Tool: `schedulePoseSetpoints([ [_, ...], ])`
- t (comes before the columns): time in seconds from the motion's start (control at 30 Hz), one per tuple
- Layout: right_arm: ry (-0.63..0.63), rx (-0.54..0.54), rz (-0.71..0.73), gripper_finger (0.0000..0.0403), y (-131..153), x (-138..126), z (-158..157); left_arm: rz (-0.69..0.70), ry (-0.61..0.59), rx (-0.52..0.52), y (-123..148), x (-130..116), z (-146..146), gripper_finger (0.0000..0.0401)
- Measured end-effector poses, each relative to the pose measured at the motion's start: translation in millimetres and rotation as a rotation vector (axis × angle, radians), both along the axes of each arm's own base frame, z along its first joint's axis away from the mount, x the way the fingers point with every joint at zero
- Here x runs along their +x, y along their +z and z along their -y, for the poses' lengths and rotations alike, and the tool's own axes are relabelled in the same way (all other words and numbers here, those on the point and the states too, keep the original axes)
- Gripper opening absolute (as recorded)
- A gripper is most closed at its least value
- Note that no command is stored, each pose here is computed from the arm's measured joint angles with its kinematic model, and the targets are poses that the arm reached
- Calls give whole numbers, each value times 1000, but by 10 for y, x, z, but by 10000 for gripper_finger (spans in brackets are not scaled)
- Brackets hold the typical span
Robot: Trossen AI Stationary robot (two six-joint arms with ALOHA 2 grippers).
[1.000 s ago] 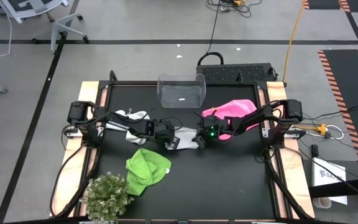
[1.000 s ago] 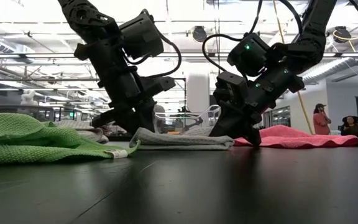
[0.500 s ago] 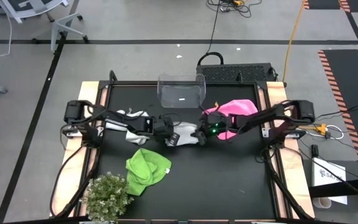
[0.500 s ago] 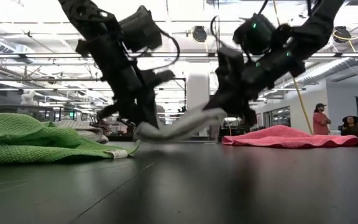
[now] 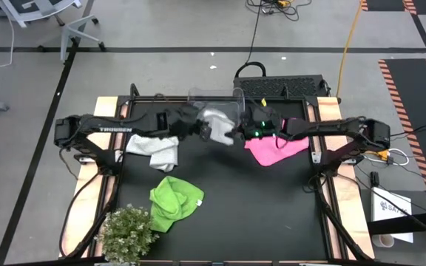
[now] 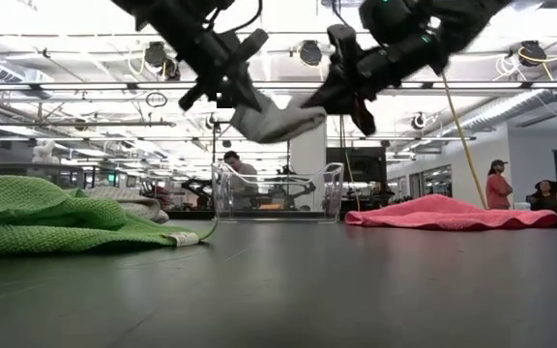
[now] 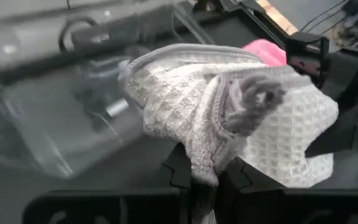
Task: Fold microfiber towels
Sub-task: Put the right gray microfiber cloth into the transparent bin
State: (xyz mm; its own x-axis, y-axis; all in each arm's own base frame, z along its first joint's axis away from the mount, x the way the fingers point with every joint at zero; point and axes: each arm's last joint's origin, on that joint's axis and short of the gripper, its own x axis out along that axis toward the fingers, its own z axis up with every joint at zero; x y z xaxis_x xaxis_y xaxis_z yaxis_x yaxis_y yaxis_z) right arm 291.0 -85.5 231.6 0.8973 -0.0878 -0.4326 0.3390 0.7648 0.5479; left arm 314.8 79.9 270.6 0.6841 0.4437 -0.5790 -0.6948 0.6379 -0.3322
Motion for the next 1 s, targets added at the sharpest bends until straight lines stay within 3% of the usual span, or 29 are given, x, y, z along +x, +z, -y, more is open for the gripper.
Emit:
schedulePoseSetpoints([
  [0.27, -59, -152, -63, 15, 613, 131, 531, 9, 37, 164, 580, 2, -492, 25],
  [0.47, -156, -188, -38, 15, 823, 43, 882, 4, 89, 143, 644, -148, -831, 25],
  [0.67, -207, -150, -118, 15, 629, -6, 1121, -18, 79, 66, 371, -64, -1089, 25],
  [1.0, -180, -69, -278, 15, -28, 187, 1373, -127, 53, -61, -215, 123, -1345, 25],
])
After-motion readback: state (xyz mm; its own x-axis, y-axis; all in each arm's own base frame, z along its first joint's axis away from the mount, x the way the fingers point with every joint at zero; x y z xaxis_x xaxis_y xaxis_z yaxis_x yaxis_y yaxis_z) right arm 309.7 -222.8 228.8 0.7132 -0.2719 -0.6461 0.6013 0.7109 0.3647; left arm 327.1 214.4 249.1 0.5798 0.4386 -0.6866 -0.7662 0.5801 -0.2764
